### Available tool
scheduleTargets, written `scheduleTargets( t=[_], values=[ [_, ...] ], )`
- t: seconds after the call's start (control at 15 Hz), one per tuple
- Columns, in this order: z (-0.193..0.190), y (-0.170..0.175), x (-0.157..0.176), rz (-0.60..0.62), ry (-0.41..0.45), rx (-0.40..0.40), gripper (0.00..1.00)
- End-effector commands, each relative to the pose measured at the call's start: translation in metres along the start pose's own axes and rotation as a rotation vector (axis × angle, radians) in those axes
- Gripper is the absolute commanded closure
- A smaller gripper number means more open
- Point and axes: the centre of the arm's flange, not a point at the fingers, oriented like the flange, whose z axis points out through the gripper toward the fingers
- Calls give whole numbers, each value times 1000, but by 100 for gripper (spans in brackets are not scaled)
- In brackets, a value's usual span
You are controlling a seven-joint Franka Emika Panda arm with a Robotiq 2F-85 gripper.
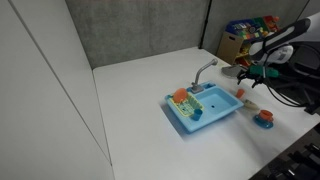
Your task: Remove the orange cup from the sink and put it on the table
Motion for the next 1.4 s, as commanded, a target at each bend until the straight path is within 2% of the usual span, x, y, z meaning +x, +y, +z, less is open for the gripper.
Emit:
scheduleTargets(
  t=[0.0,0.47,0.87,1.07,1.33],
  values=[
    [-31,-11,-20,-78,-17,-67,0],
    [-57,-45,-69,-245,42,-160,0],
    [-72,-35,-111,-364,72,-216,0],
    [-84,-31,-128,-435,44,-226,0],
    [-114,-34,-145,-538,17,-198,0]
  ],
)
